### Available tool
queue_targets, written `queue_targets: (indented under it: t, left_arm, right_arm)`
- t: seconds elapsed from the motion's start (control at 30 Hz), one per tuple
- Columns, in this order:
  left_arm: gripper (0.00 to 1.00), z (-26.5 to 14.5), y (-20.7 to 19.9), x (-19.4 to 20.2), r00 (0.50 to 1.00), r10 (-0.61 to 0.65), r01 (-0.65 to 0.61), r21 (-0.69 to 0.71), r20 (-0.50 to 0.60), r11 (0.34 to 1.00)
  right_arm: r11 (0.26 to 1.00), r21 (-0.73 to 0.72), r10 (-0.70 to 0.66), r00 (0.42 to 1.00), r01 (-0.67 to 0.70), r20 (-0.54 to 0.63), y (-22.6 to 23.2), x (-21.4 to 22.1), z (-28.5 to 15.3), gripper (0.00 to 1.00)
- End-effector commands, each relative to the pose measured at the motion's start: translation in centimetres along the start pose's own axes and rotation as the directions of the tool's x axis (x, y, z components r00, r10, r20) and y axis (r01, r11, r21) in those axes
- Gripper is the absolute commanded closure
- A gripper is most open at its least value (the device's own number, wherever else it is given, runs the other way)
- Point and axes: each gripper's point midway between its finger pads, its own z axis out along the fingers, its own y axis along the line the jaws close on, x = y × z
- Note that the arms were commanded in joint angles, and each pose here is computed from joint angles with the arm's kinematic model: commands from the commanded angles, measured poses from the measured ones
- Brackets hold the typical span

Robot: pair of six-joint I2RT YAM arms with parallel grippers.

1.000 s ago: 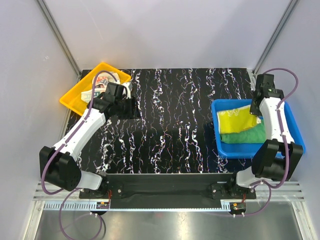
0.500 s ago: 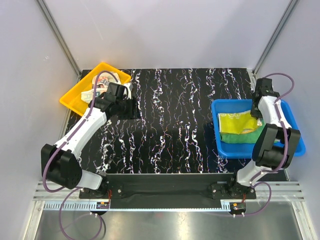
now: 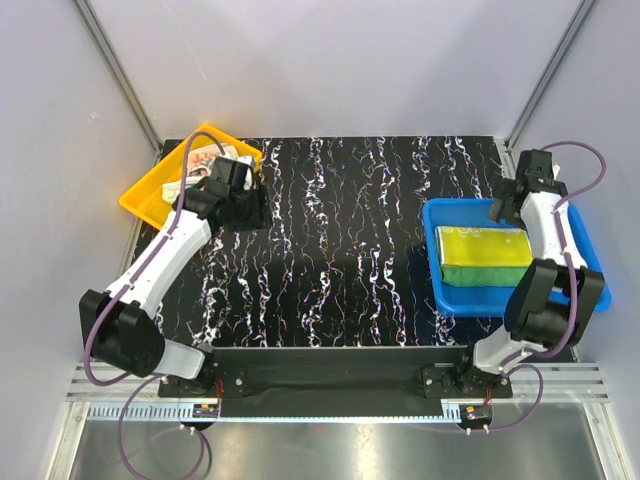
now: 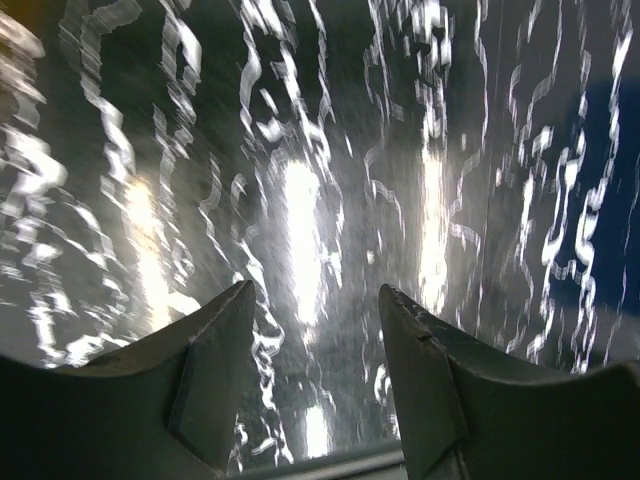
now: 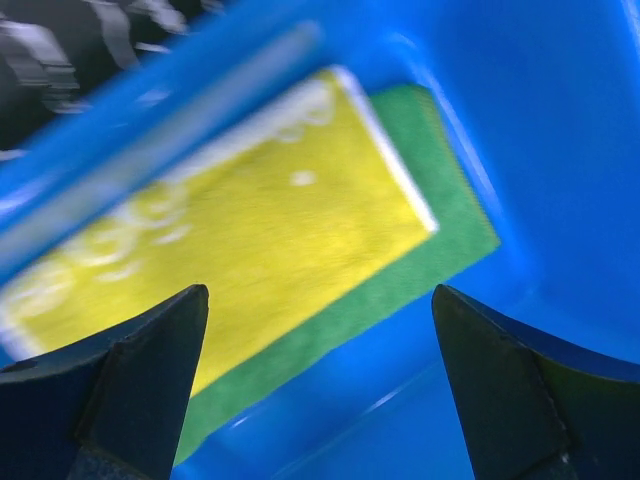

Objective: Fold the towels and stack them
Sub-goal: Neatly place the folded towel into the bin, then grab crumpled towel

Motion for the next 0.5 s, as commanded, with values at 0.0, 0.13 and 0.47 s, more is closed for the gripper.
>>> queue_targets:
  t: [0.0, 0.13, 0.47]
  left_arm:
    - [0.42, -2.2, 1.4, -6.4, 0.982, -0.032, 0.052, -0.103, 0.188, 0.993]
    - [0.42, -2.1, 6.0, -10.8, 0.968, -0.058, 0.121, -0.252, 0.245, 0.96]
    - [0.44, 3.4, 21.3, -16.9, 0.954, -0.195, 0.287, -0.503, 0.229, 0.815]
  right_arm:
    - [0.968, -0.251, 0.061, 0.984, -0.018, 0.166, 6.1, -3.7, -6.7, 0.0]
    - [0.852, -0.51, 0.008, 0.972, 0.117, 0.235, 14.0, -3.0, -13.7, 0.0]
    - [0.59, -0.777, 0.038, 0.954, 0.22, 0.299, 20.6, -0.6, -22.2, 0.0]
